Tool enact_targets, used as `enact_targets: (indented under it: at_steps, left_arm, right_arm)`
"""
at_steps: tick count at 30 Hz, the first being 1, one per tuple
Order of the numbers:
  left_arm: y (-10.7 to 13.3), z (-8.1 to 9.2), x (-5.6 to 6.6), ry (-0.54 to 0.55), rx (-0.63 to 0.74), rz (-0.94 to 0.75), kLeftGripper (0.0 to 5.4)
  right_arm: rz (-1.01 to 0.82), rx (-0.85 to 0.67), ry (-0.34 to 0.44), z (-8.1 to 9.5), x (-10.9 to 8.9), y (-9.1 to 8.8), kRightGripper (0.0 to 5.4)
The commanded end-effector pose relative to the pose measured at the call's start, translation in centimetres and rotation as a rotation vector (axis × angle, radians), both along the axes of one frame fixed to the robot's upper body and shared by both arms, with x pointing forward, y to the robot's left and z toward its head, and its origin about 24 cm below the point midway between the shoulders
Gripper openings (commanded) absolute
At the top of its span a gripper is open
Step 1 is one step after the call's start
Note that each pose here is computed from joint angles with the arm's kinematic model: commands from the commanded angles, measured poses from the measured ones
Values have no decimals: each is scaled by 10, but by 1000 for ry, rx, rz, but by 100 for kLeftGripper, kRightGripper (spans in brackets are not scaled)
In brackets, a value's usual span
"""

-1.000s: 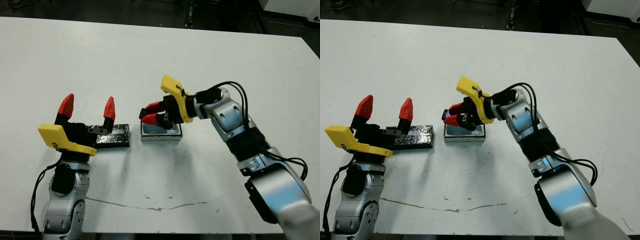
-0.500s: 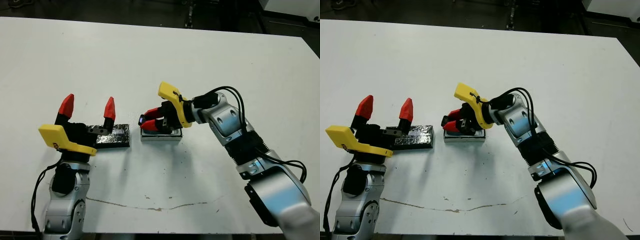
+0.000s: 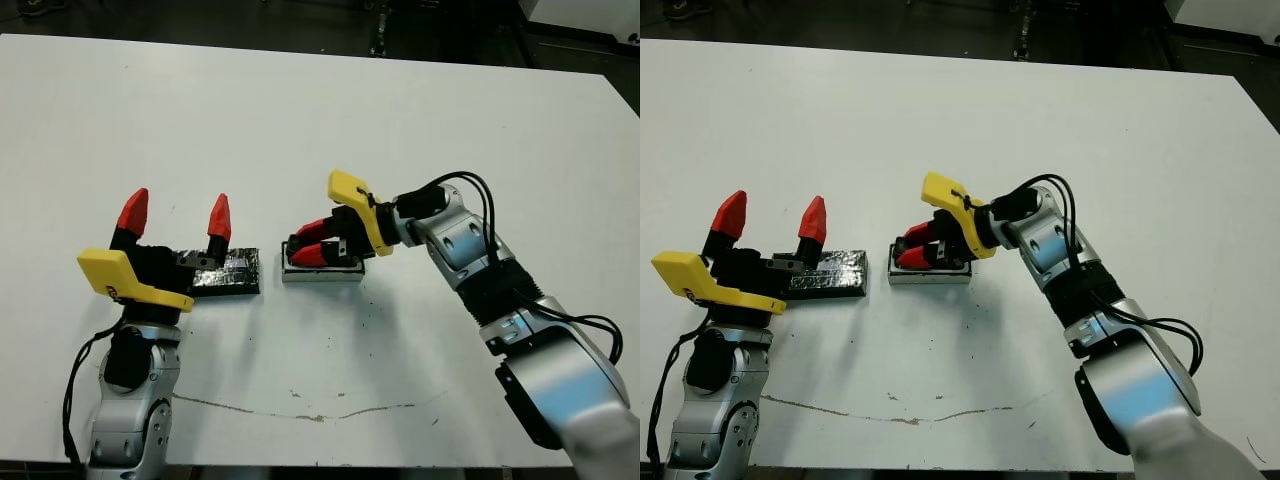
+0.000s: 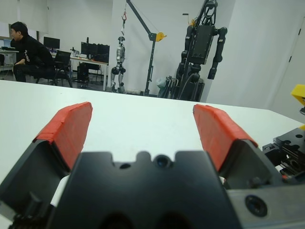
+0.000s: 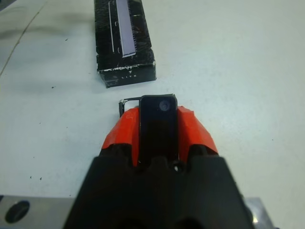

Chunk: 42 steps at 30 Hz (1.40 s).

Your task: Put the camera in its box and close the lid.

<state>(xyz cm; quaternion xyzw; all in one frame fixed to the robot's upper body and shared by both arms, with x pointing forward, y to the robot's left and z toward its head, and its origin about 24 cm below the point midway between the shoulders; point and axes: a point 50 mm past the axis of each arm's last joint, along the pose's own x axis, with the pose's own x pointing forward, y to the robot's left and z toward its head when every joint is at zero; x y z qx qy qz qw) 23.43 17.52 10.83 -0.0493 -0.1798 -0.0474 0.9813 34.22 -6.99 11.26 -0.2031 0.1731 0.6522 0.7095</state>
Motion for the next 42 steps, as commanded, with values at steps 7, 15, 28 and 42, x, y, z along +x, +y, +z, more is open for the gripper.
enact_targets:
  at_steps: [7,15,28,42]
  left_arm:
    - [1,-4,-1,18,5,10,540]
    - [2,-5,-1,18,7,10,540]
    - [2,-6,-2,18,16,10,540]
    - [6,-5,-2,11,32,-1,540]
  right_arm:
    - [-26,-38,30,-12,4,-25,166]
    - [-40,-61,50,-12,3,-34,166]
    - [112,-27,22,0,3,-37,361]
    - [-44,164,-29,39,-3,-73,537]
